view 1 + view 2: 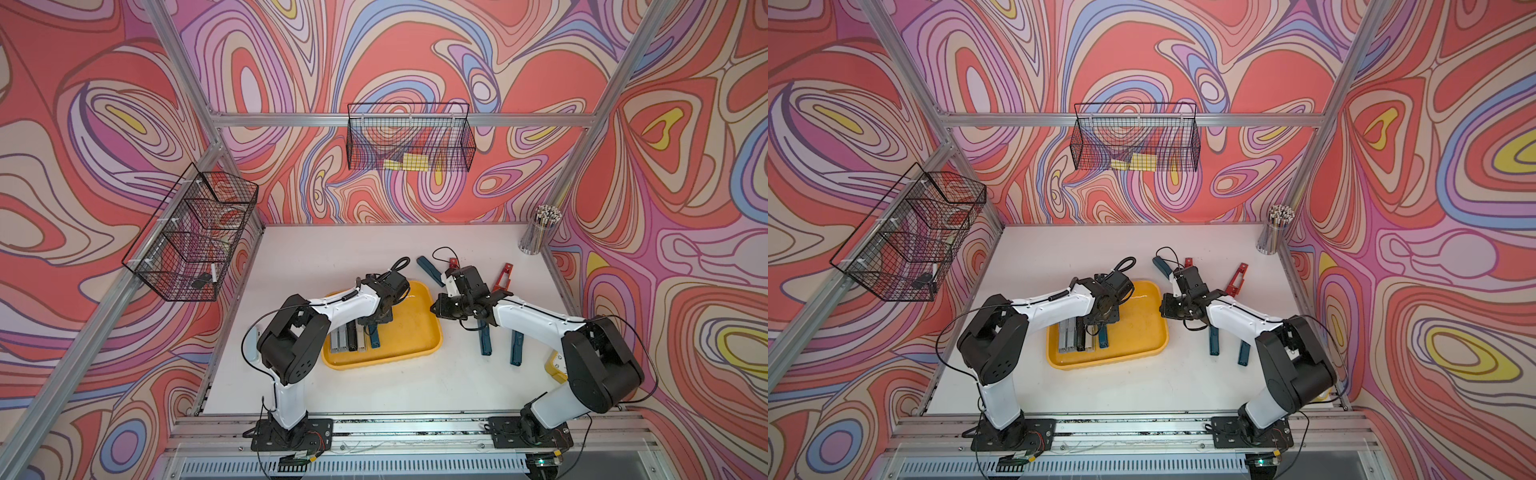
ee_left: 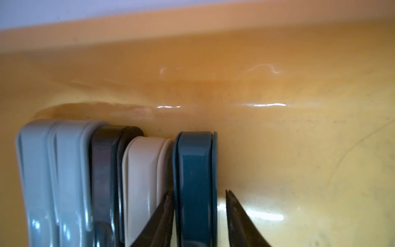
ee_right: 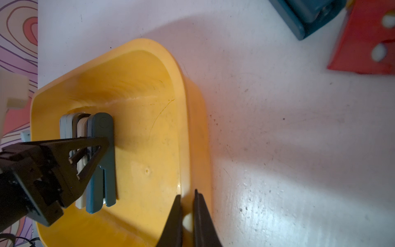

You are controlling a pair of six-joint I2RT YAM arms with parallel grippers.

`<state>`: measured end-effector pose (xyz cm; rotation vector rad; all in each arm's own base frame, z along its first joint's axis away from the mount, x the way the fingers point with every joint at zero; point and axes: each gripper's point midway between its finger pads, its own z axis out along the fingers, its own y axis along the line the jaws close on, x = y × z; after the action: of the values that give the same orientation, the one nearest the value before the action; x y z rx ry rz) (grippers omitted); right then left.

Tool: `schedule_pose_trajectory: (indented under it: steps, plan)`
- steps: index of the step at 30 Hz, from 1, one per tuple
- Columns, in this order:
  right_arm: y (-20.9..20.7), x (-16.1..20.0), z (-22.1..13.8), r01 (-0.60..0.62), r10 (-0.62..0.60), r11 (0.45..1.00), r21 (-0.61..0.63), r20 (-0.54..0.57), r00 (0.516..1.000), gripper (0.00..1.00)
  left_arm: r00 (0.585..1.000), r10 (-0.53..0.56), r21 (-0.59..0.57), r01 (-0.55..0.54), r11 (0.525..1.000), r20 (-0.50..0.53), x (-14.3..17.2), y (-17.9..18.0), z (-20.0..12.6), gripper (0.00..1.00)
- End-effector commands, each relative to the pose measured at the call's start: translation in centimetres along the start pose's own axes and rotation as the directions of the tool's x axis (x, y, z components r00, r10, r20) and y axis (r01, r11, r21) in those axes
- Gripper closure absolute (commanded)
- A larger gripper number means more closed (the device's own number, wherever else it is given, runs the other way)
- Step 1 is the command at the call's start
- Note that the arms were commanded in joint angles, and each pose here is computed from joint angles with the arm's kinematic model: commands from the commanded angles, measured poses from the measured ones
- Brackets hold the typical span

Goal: Put the pruning pliers into the storage box
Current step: Place the pruning pliers in the storage box.

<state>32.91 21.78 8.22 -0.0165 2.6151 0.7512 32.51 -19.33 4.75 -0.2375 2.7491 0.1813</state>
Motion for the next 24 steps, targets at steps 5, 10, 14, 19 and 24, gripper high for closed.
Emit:
schedule_pose_trajectory:
  steps: [5,10,14,19,24]
  plan:
    - [0.6,-0.5,0.2,-0.003,0.004,1.000,-0.030,0.026,1.000,0.92,0.999,0.011,-0.021,-0.010,1.000,0.033,-1.1,0.9,-3.1,0.58]
    - [0.6,-0.4,0.2,-0.008,0.009,0.999,-0.034,0.024,1.000,0.92,0.998,-0.008,0.054,0.005,0.999,0.058,-1.9,-0.2,-4.2,0.69]
    - [0.6,-0.3,0.2,-0.010,0.010,0.999,-0.034,0.023,1.000,0.92,0.999,-0.006,0.088,0.002,0.996,0.052,-2.2,-1.4,-4.4,0.77]
    - [0.6,-0.3,0.1,-0.010,0.011,0.999,-0.034,0.027,1.000,0.92,0.999,-0.018,0.110,0.015,0.994,0.032,-2.0,-2.4,-3.7,0.92]
    - [0.5,-0.2,0.2,-0.010,0.011,0.999,-0.034,0.024,1.000,0.92,0.998,-0.068,0.147,0.067,0.987,0.005,-1.3,-3.3,-2.6,0.98]
